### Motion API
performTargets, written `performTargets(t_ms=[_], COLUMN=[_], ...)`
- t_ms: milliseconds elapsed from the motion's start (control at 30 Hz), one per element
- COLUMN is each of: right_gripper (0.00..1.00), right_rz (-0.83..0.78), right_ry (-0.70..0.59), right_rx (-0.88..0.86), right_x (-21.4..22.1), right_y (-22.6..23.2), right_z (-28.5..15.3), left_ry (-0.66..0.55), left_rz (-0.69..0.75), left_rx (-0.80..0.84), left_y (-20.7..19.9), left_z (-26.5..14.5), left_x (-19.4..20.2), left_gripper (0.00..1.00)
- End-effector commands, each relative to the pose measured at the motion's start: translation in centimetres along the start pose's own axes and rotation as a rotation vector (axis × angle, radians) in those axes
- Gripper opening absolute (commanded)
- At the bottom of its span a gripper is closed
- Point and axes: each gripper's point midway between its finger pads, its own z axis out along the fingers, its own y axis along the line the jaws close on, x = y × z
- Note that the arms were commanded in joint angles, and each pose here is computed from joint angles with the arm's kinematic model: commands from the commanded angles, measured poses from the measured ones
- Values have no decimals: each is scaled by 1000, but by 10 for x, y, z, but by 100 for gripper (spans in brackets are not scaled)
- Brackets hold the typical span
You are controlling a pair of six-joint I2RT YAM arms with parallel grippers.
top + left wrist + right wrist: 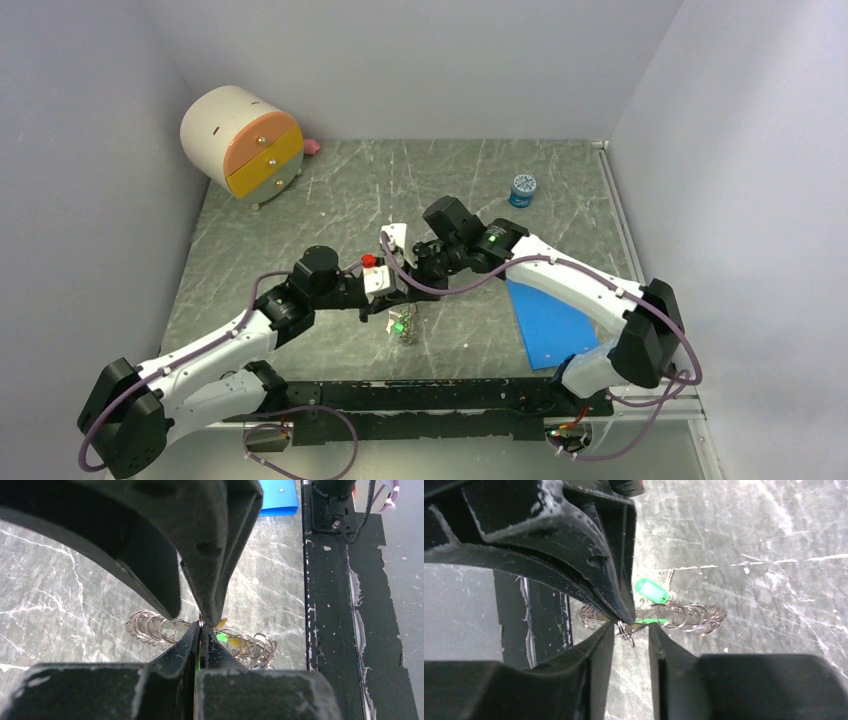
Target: Put the keys on the keyring
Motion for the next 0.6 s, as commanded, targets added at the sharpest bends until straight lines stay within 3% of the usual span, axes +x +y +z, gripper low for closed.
performTargets(t_ms=[0, 200, 367, 567], right_gripper=[41, 51, 50, 44], right_rz=[-49, -34, -62, -148], right_ry=[-178, -412, -566, -649], right_rx=[95, 70, -51, -168], right_x=[-36, -43, -40, -46], right_y=[-8, -5, 9, 32], right_z=[-18, -48, -69, -77], left_ry=[-132, -279, -393, -550], left_rz=[16, -6, 4, 61], left_rx=[-38, -109, -103, -60], left_y=[2, 7, 2, -10], left_z=[-3, -12, -20, -32], left_x=[-29, -47, -64, -86], left_gripper=[2, 3, 2, 3])
